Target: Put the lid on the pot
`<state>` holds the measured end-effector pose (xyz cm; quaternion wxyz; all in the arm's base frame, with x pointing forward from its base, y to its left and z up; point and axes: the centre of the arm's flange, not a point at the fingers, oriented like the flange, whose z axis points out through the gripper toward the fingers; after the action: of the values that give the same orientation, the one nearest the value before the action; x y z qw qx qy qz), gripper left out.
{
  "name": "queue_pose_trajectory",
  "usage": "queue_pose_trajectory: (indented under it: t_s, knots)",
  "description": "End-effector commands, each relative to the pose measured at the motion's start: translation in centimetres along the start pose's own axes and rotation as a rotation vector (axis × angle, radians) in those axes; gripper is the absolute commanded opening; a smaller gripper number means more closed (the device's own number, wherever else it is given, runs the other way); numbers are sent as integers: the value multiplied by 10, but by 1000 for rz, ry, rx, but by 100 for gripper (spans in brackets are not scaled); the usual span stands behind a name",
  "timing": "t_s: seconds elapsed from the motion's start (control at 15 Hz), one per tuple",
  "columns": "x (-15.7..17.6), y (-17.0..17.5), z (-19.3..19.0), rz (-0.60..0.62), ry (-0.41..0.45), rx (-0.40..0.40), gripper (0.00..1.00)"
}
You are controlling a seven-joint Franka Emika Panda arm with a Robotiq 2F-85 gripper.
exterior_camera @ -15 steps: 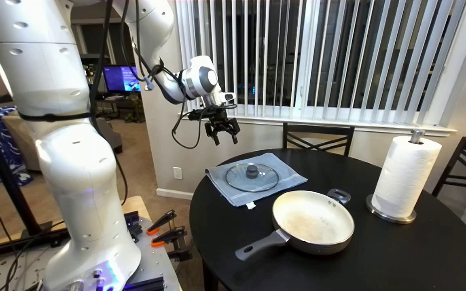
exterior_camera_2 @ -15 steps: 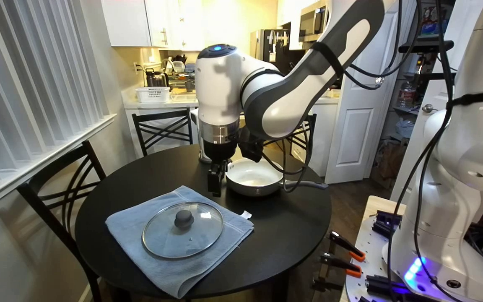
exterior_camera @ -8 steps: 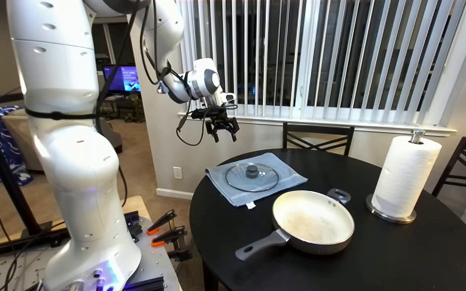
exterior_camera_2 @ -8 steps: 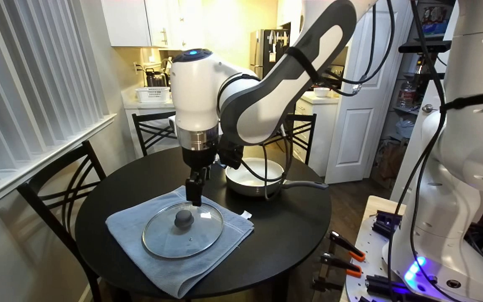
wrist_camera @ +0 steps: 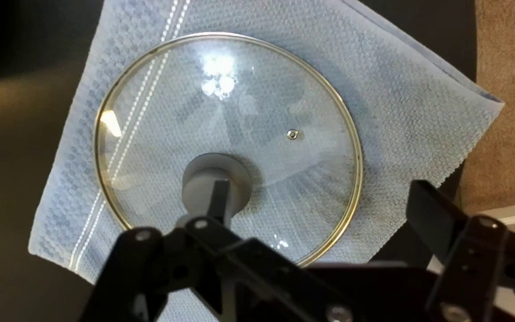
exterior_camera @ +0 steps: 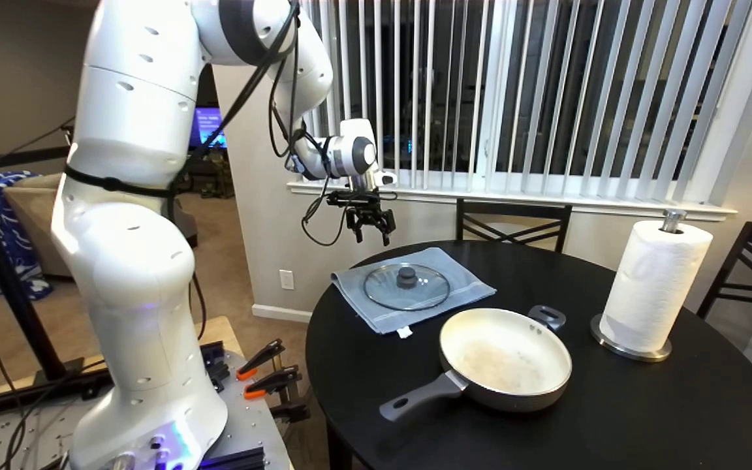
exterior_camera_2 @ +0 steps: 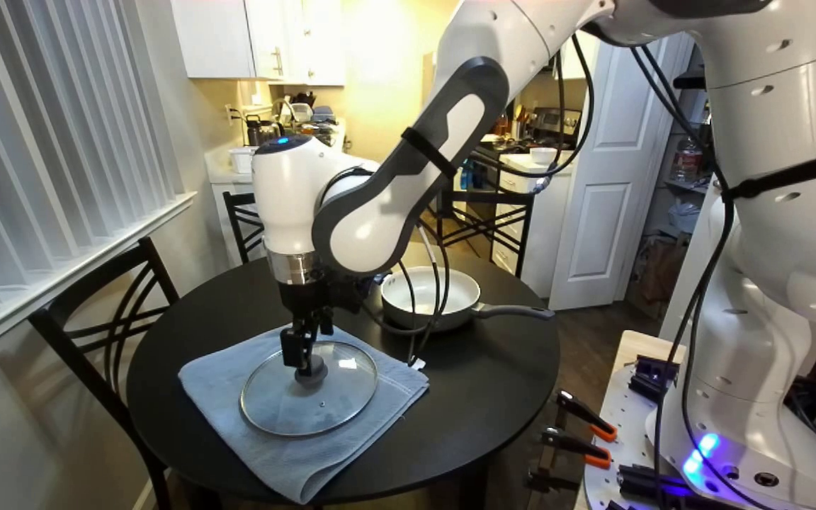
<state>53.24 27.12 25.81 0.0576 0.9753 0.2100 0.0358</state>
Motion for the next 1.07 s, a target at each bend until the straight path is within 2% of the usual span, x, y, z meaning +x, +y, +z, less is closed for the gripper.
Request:
queue_pose_trajectory:
  t_s: [0.0,0.73,1.0]
  knots:
    - [25,9,25,57,-24,83,100]
    - [60,66,82,427,-72,122,100]
    - [68,74,95,499,-83,131,100]
